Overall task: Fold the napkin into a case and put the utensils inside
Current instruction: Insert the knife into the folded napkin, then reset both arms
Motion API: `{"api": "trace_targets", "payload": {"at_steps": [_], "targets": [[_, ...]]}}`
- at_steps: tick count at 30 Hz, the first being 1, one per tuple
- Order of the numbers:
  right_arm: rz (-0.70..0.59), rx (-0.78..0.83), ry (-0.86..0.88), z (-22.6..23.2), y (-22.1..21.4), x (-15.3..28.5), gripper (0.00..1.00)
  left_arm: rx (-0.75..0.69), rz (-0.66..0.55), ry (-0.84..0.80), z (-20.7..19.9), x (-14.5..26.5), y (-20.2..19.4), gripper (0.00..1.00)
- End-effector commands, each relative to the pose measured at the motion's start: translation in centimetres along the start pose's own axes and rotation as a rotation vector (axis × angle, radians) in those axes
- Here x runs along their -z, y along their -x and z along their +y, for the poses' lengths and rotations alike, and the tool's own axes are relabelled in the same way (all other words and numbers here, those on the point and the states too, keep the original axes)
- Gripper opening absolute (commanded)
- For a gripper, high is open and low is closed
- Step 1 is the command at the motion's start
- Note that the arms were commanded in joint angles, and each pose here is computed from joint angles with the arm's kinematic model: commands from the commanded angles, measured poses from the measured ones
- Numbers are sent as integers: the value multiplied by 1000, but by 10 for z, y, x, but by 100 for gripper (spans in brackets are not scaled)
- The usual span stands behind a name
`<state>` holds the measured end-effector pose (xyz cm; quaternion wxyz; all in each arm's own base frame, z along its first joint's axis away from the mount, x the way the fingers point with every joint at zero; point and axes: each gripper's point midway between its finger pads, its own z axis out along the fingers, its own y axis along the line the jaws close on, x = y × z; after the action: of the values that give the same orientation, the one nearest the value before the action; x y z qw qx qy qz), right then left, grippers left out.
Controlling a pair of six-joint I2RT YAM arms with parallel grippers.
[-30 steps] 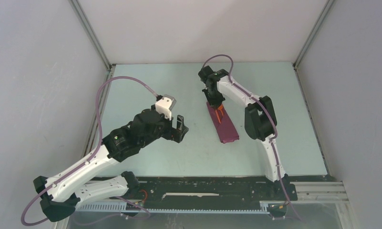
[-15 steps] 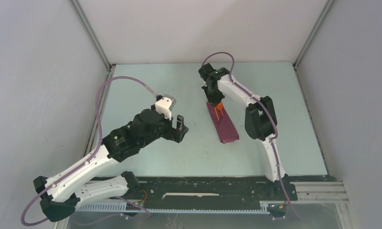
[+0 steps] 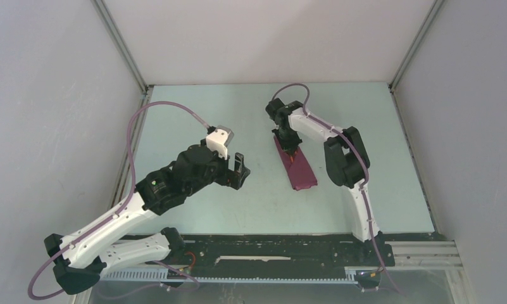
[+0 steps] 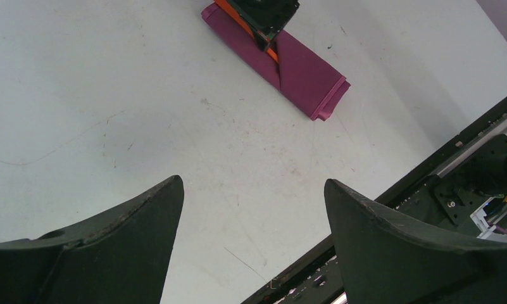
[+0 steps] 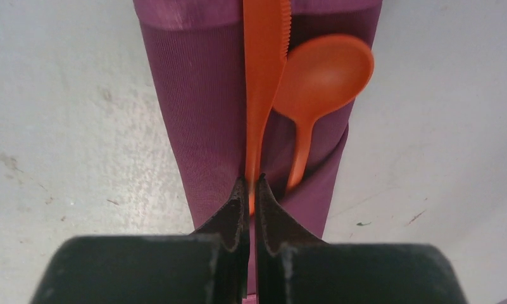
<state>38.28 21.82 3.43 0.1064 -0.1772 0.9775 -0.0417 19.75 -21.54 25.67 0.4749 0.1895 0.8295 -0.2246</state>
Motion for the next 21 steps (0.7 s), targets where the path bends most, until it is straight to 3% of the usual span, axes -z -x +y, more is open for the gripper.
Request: {"api": "trace_targets", "payload": {"at_steps": [1,21], "targets": [[-91,-14,7,-1,6,36,0,2,-22,-17,-2,2,6,89],[-35,3,23,10,-33,24,0,3,-20,-24,-4,2,6,89]]}}
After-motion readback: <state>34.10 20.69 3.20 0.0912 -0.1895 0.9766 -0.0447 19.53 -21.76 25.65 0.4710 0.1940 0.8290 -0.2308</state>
